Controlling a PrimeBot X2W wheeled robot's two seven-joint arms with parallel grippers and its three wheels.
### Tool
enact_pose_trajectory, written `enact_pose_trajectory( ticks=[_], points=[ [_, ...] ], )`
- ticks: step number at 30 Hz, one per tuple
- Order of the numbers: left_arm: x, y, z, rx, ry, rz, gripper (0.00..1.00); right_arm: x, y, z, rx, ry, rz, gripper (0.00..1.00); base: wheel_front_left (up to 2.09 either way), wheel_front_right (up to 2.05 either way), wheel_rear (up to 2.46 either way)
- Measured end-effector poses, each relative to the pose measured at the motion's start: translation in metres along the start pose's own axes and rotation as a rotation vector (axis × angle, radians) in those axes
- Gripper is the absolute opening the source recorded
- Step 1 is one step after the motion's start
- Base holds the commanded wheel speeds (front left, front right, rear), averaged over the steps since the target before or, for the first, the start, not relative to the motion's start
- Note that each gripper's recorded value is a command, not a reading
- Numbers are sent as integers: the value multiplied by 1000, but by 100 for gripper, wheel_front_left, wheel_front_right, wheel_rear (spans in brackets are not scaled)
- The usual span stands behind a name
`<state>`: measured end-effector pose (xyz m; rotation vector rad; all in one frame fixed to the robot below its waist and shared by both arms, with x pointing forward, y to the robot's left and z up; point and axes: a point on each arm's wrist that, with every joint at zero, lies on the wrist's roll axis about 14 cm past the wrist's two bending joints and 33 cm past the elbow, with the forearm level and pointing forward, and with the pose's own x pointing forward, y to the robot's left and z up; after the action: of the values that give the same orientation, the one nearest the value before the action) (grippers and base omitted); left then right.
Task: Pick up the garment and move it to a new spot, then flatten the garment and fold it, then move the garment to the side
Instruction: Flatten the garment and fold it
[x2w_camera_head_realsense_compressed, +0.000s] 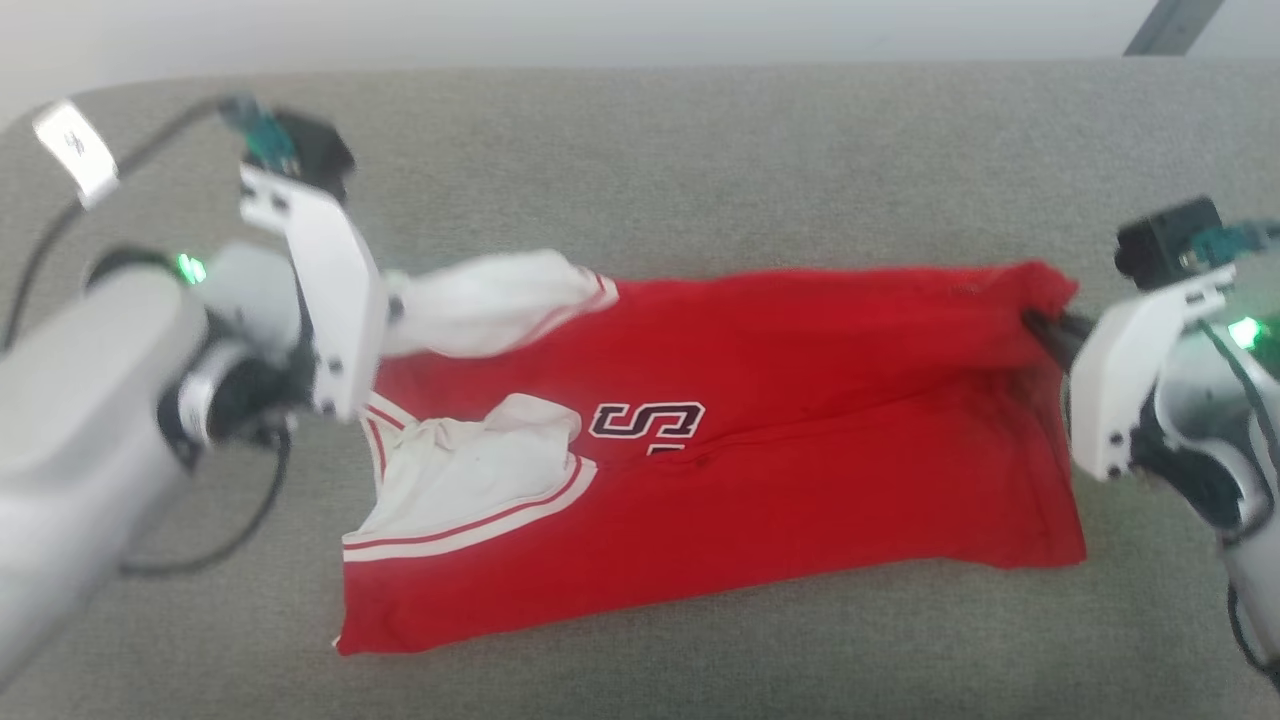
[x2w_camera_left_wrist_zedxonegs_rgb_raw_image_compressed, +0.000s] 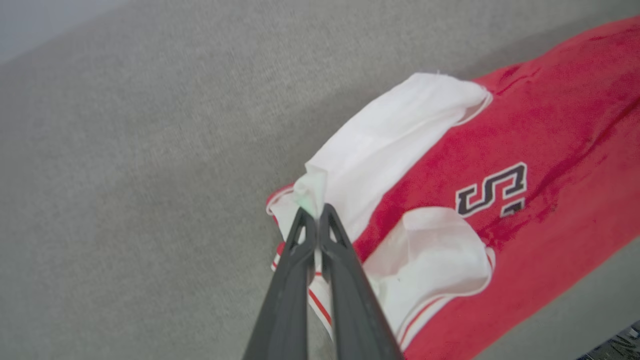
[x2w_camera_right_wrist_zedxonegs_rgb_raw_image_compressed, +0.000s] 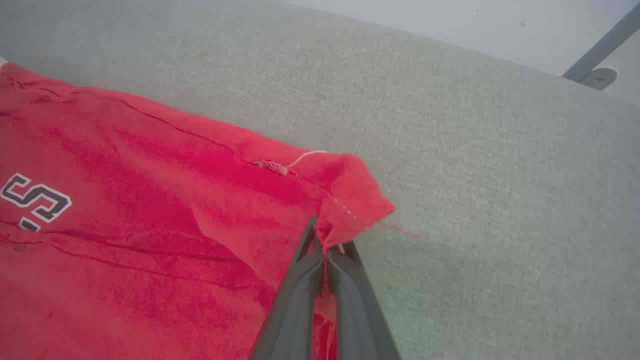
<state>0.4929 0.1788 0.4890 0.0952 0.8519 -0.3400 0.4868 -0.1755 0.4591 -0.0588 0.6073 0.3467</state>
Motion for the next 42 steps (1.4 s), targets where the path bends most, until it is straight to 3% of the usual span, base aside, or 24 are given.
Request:
enact_pose_trajectory(
  ticks=[13, 21, 22, 23, 24, 25, 26, 42],
  points=[
    [-32, -40, -95, -75, 129, -52, 0, -32, 15, -73, 82, 168, -14, 0, 0, 0, 0],
    [-27, -41, -119, -163, 149, -37, 0, -38, 28, -83, 106, 185, -8, 0, 0, 0, 0],
    [-27, -39, -118, -159, 129, -32, 21, -38, 28, -83, 100, 185, -12, 5, 0, 0, 0],
    [-27, -38, -113, -149, 98, -28, 48, -39, 28, -83, 92, 184, -14, 31, 0, 0, 0],
    [-28, -35, -108, -156, 68, -17, 48, -40, 29, -82, 87, 176, -13, 47, 0, 0, 0],
    [-29, -32, -106, -159, 50, -5, 90, -41, 30, -80, 83, 173, -11, 75, 0, 0, 0],
    [-31, -31, -104, -152, 21, -1, 100, -42, 31, -75, 76, 155, -10, 100, 0, 0, 0],
    [-72, -21, -85, -133, -418, 29, 100, -61, 18, -52, 108, 71, -51, 100, 0, 0, 0]
  ],
)
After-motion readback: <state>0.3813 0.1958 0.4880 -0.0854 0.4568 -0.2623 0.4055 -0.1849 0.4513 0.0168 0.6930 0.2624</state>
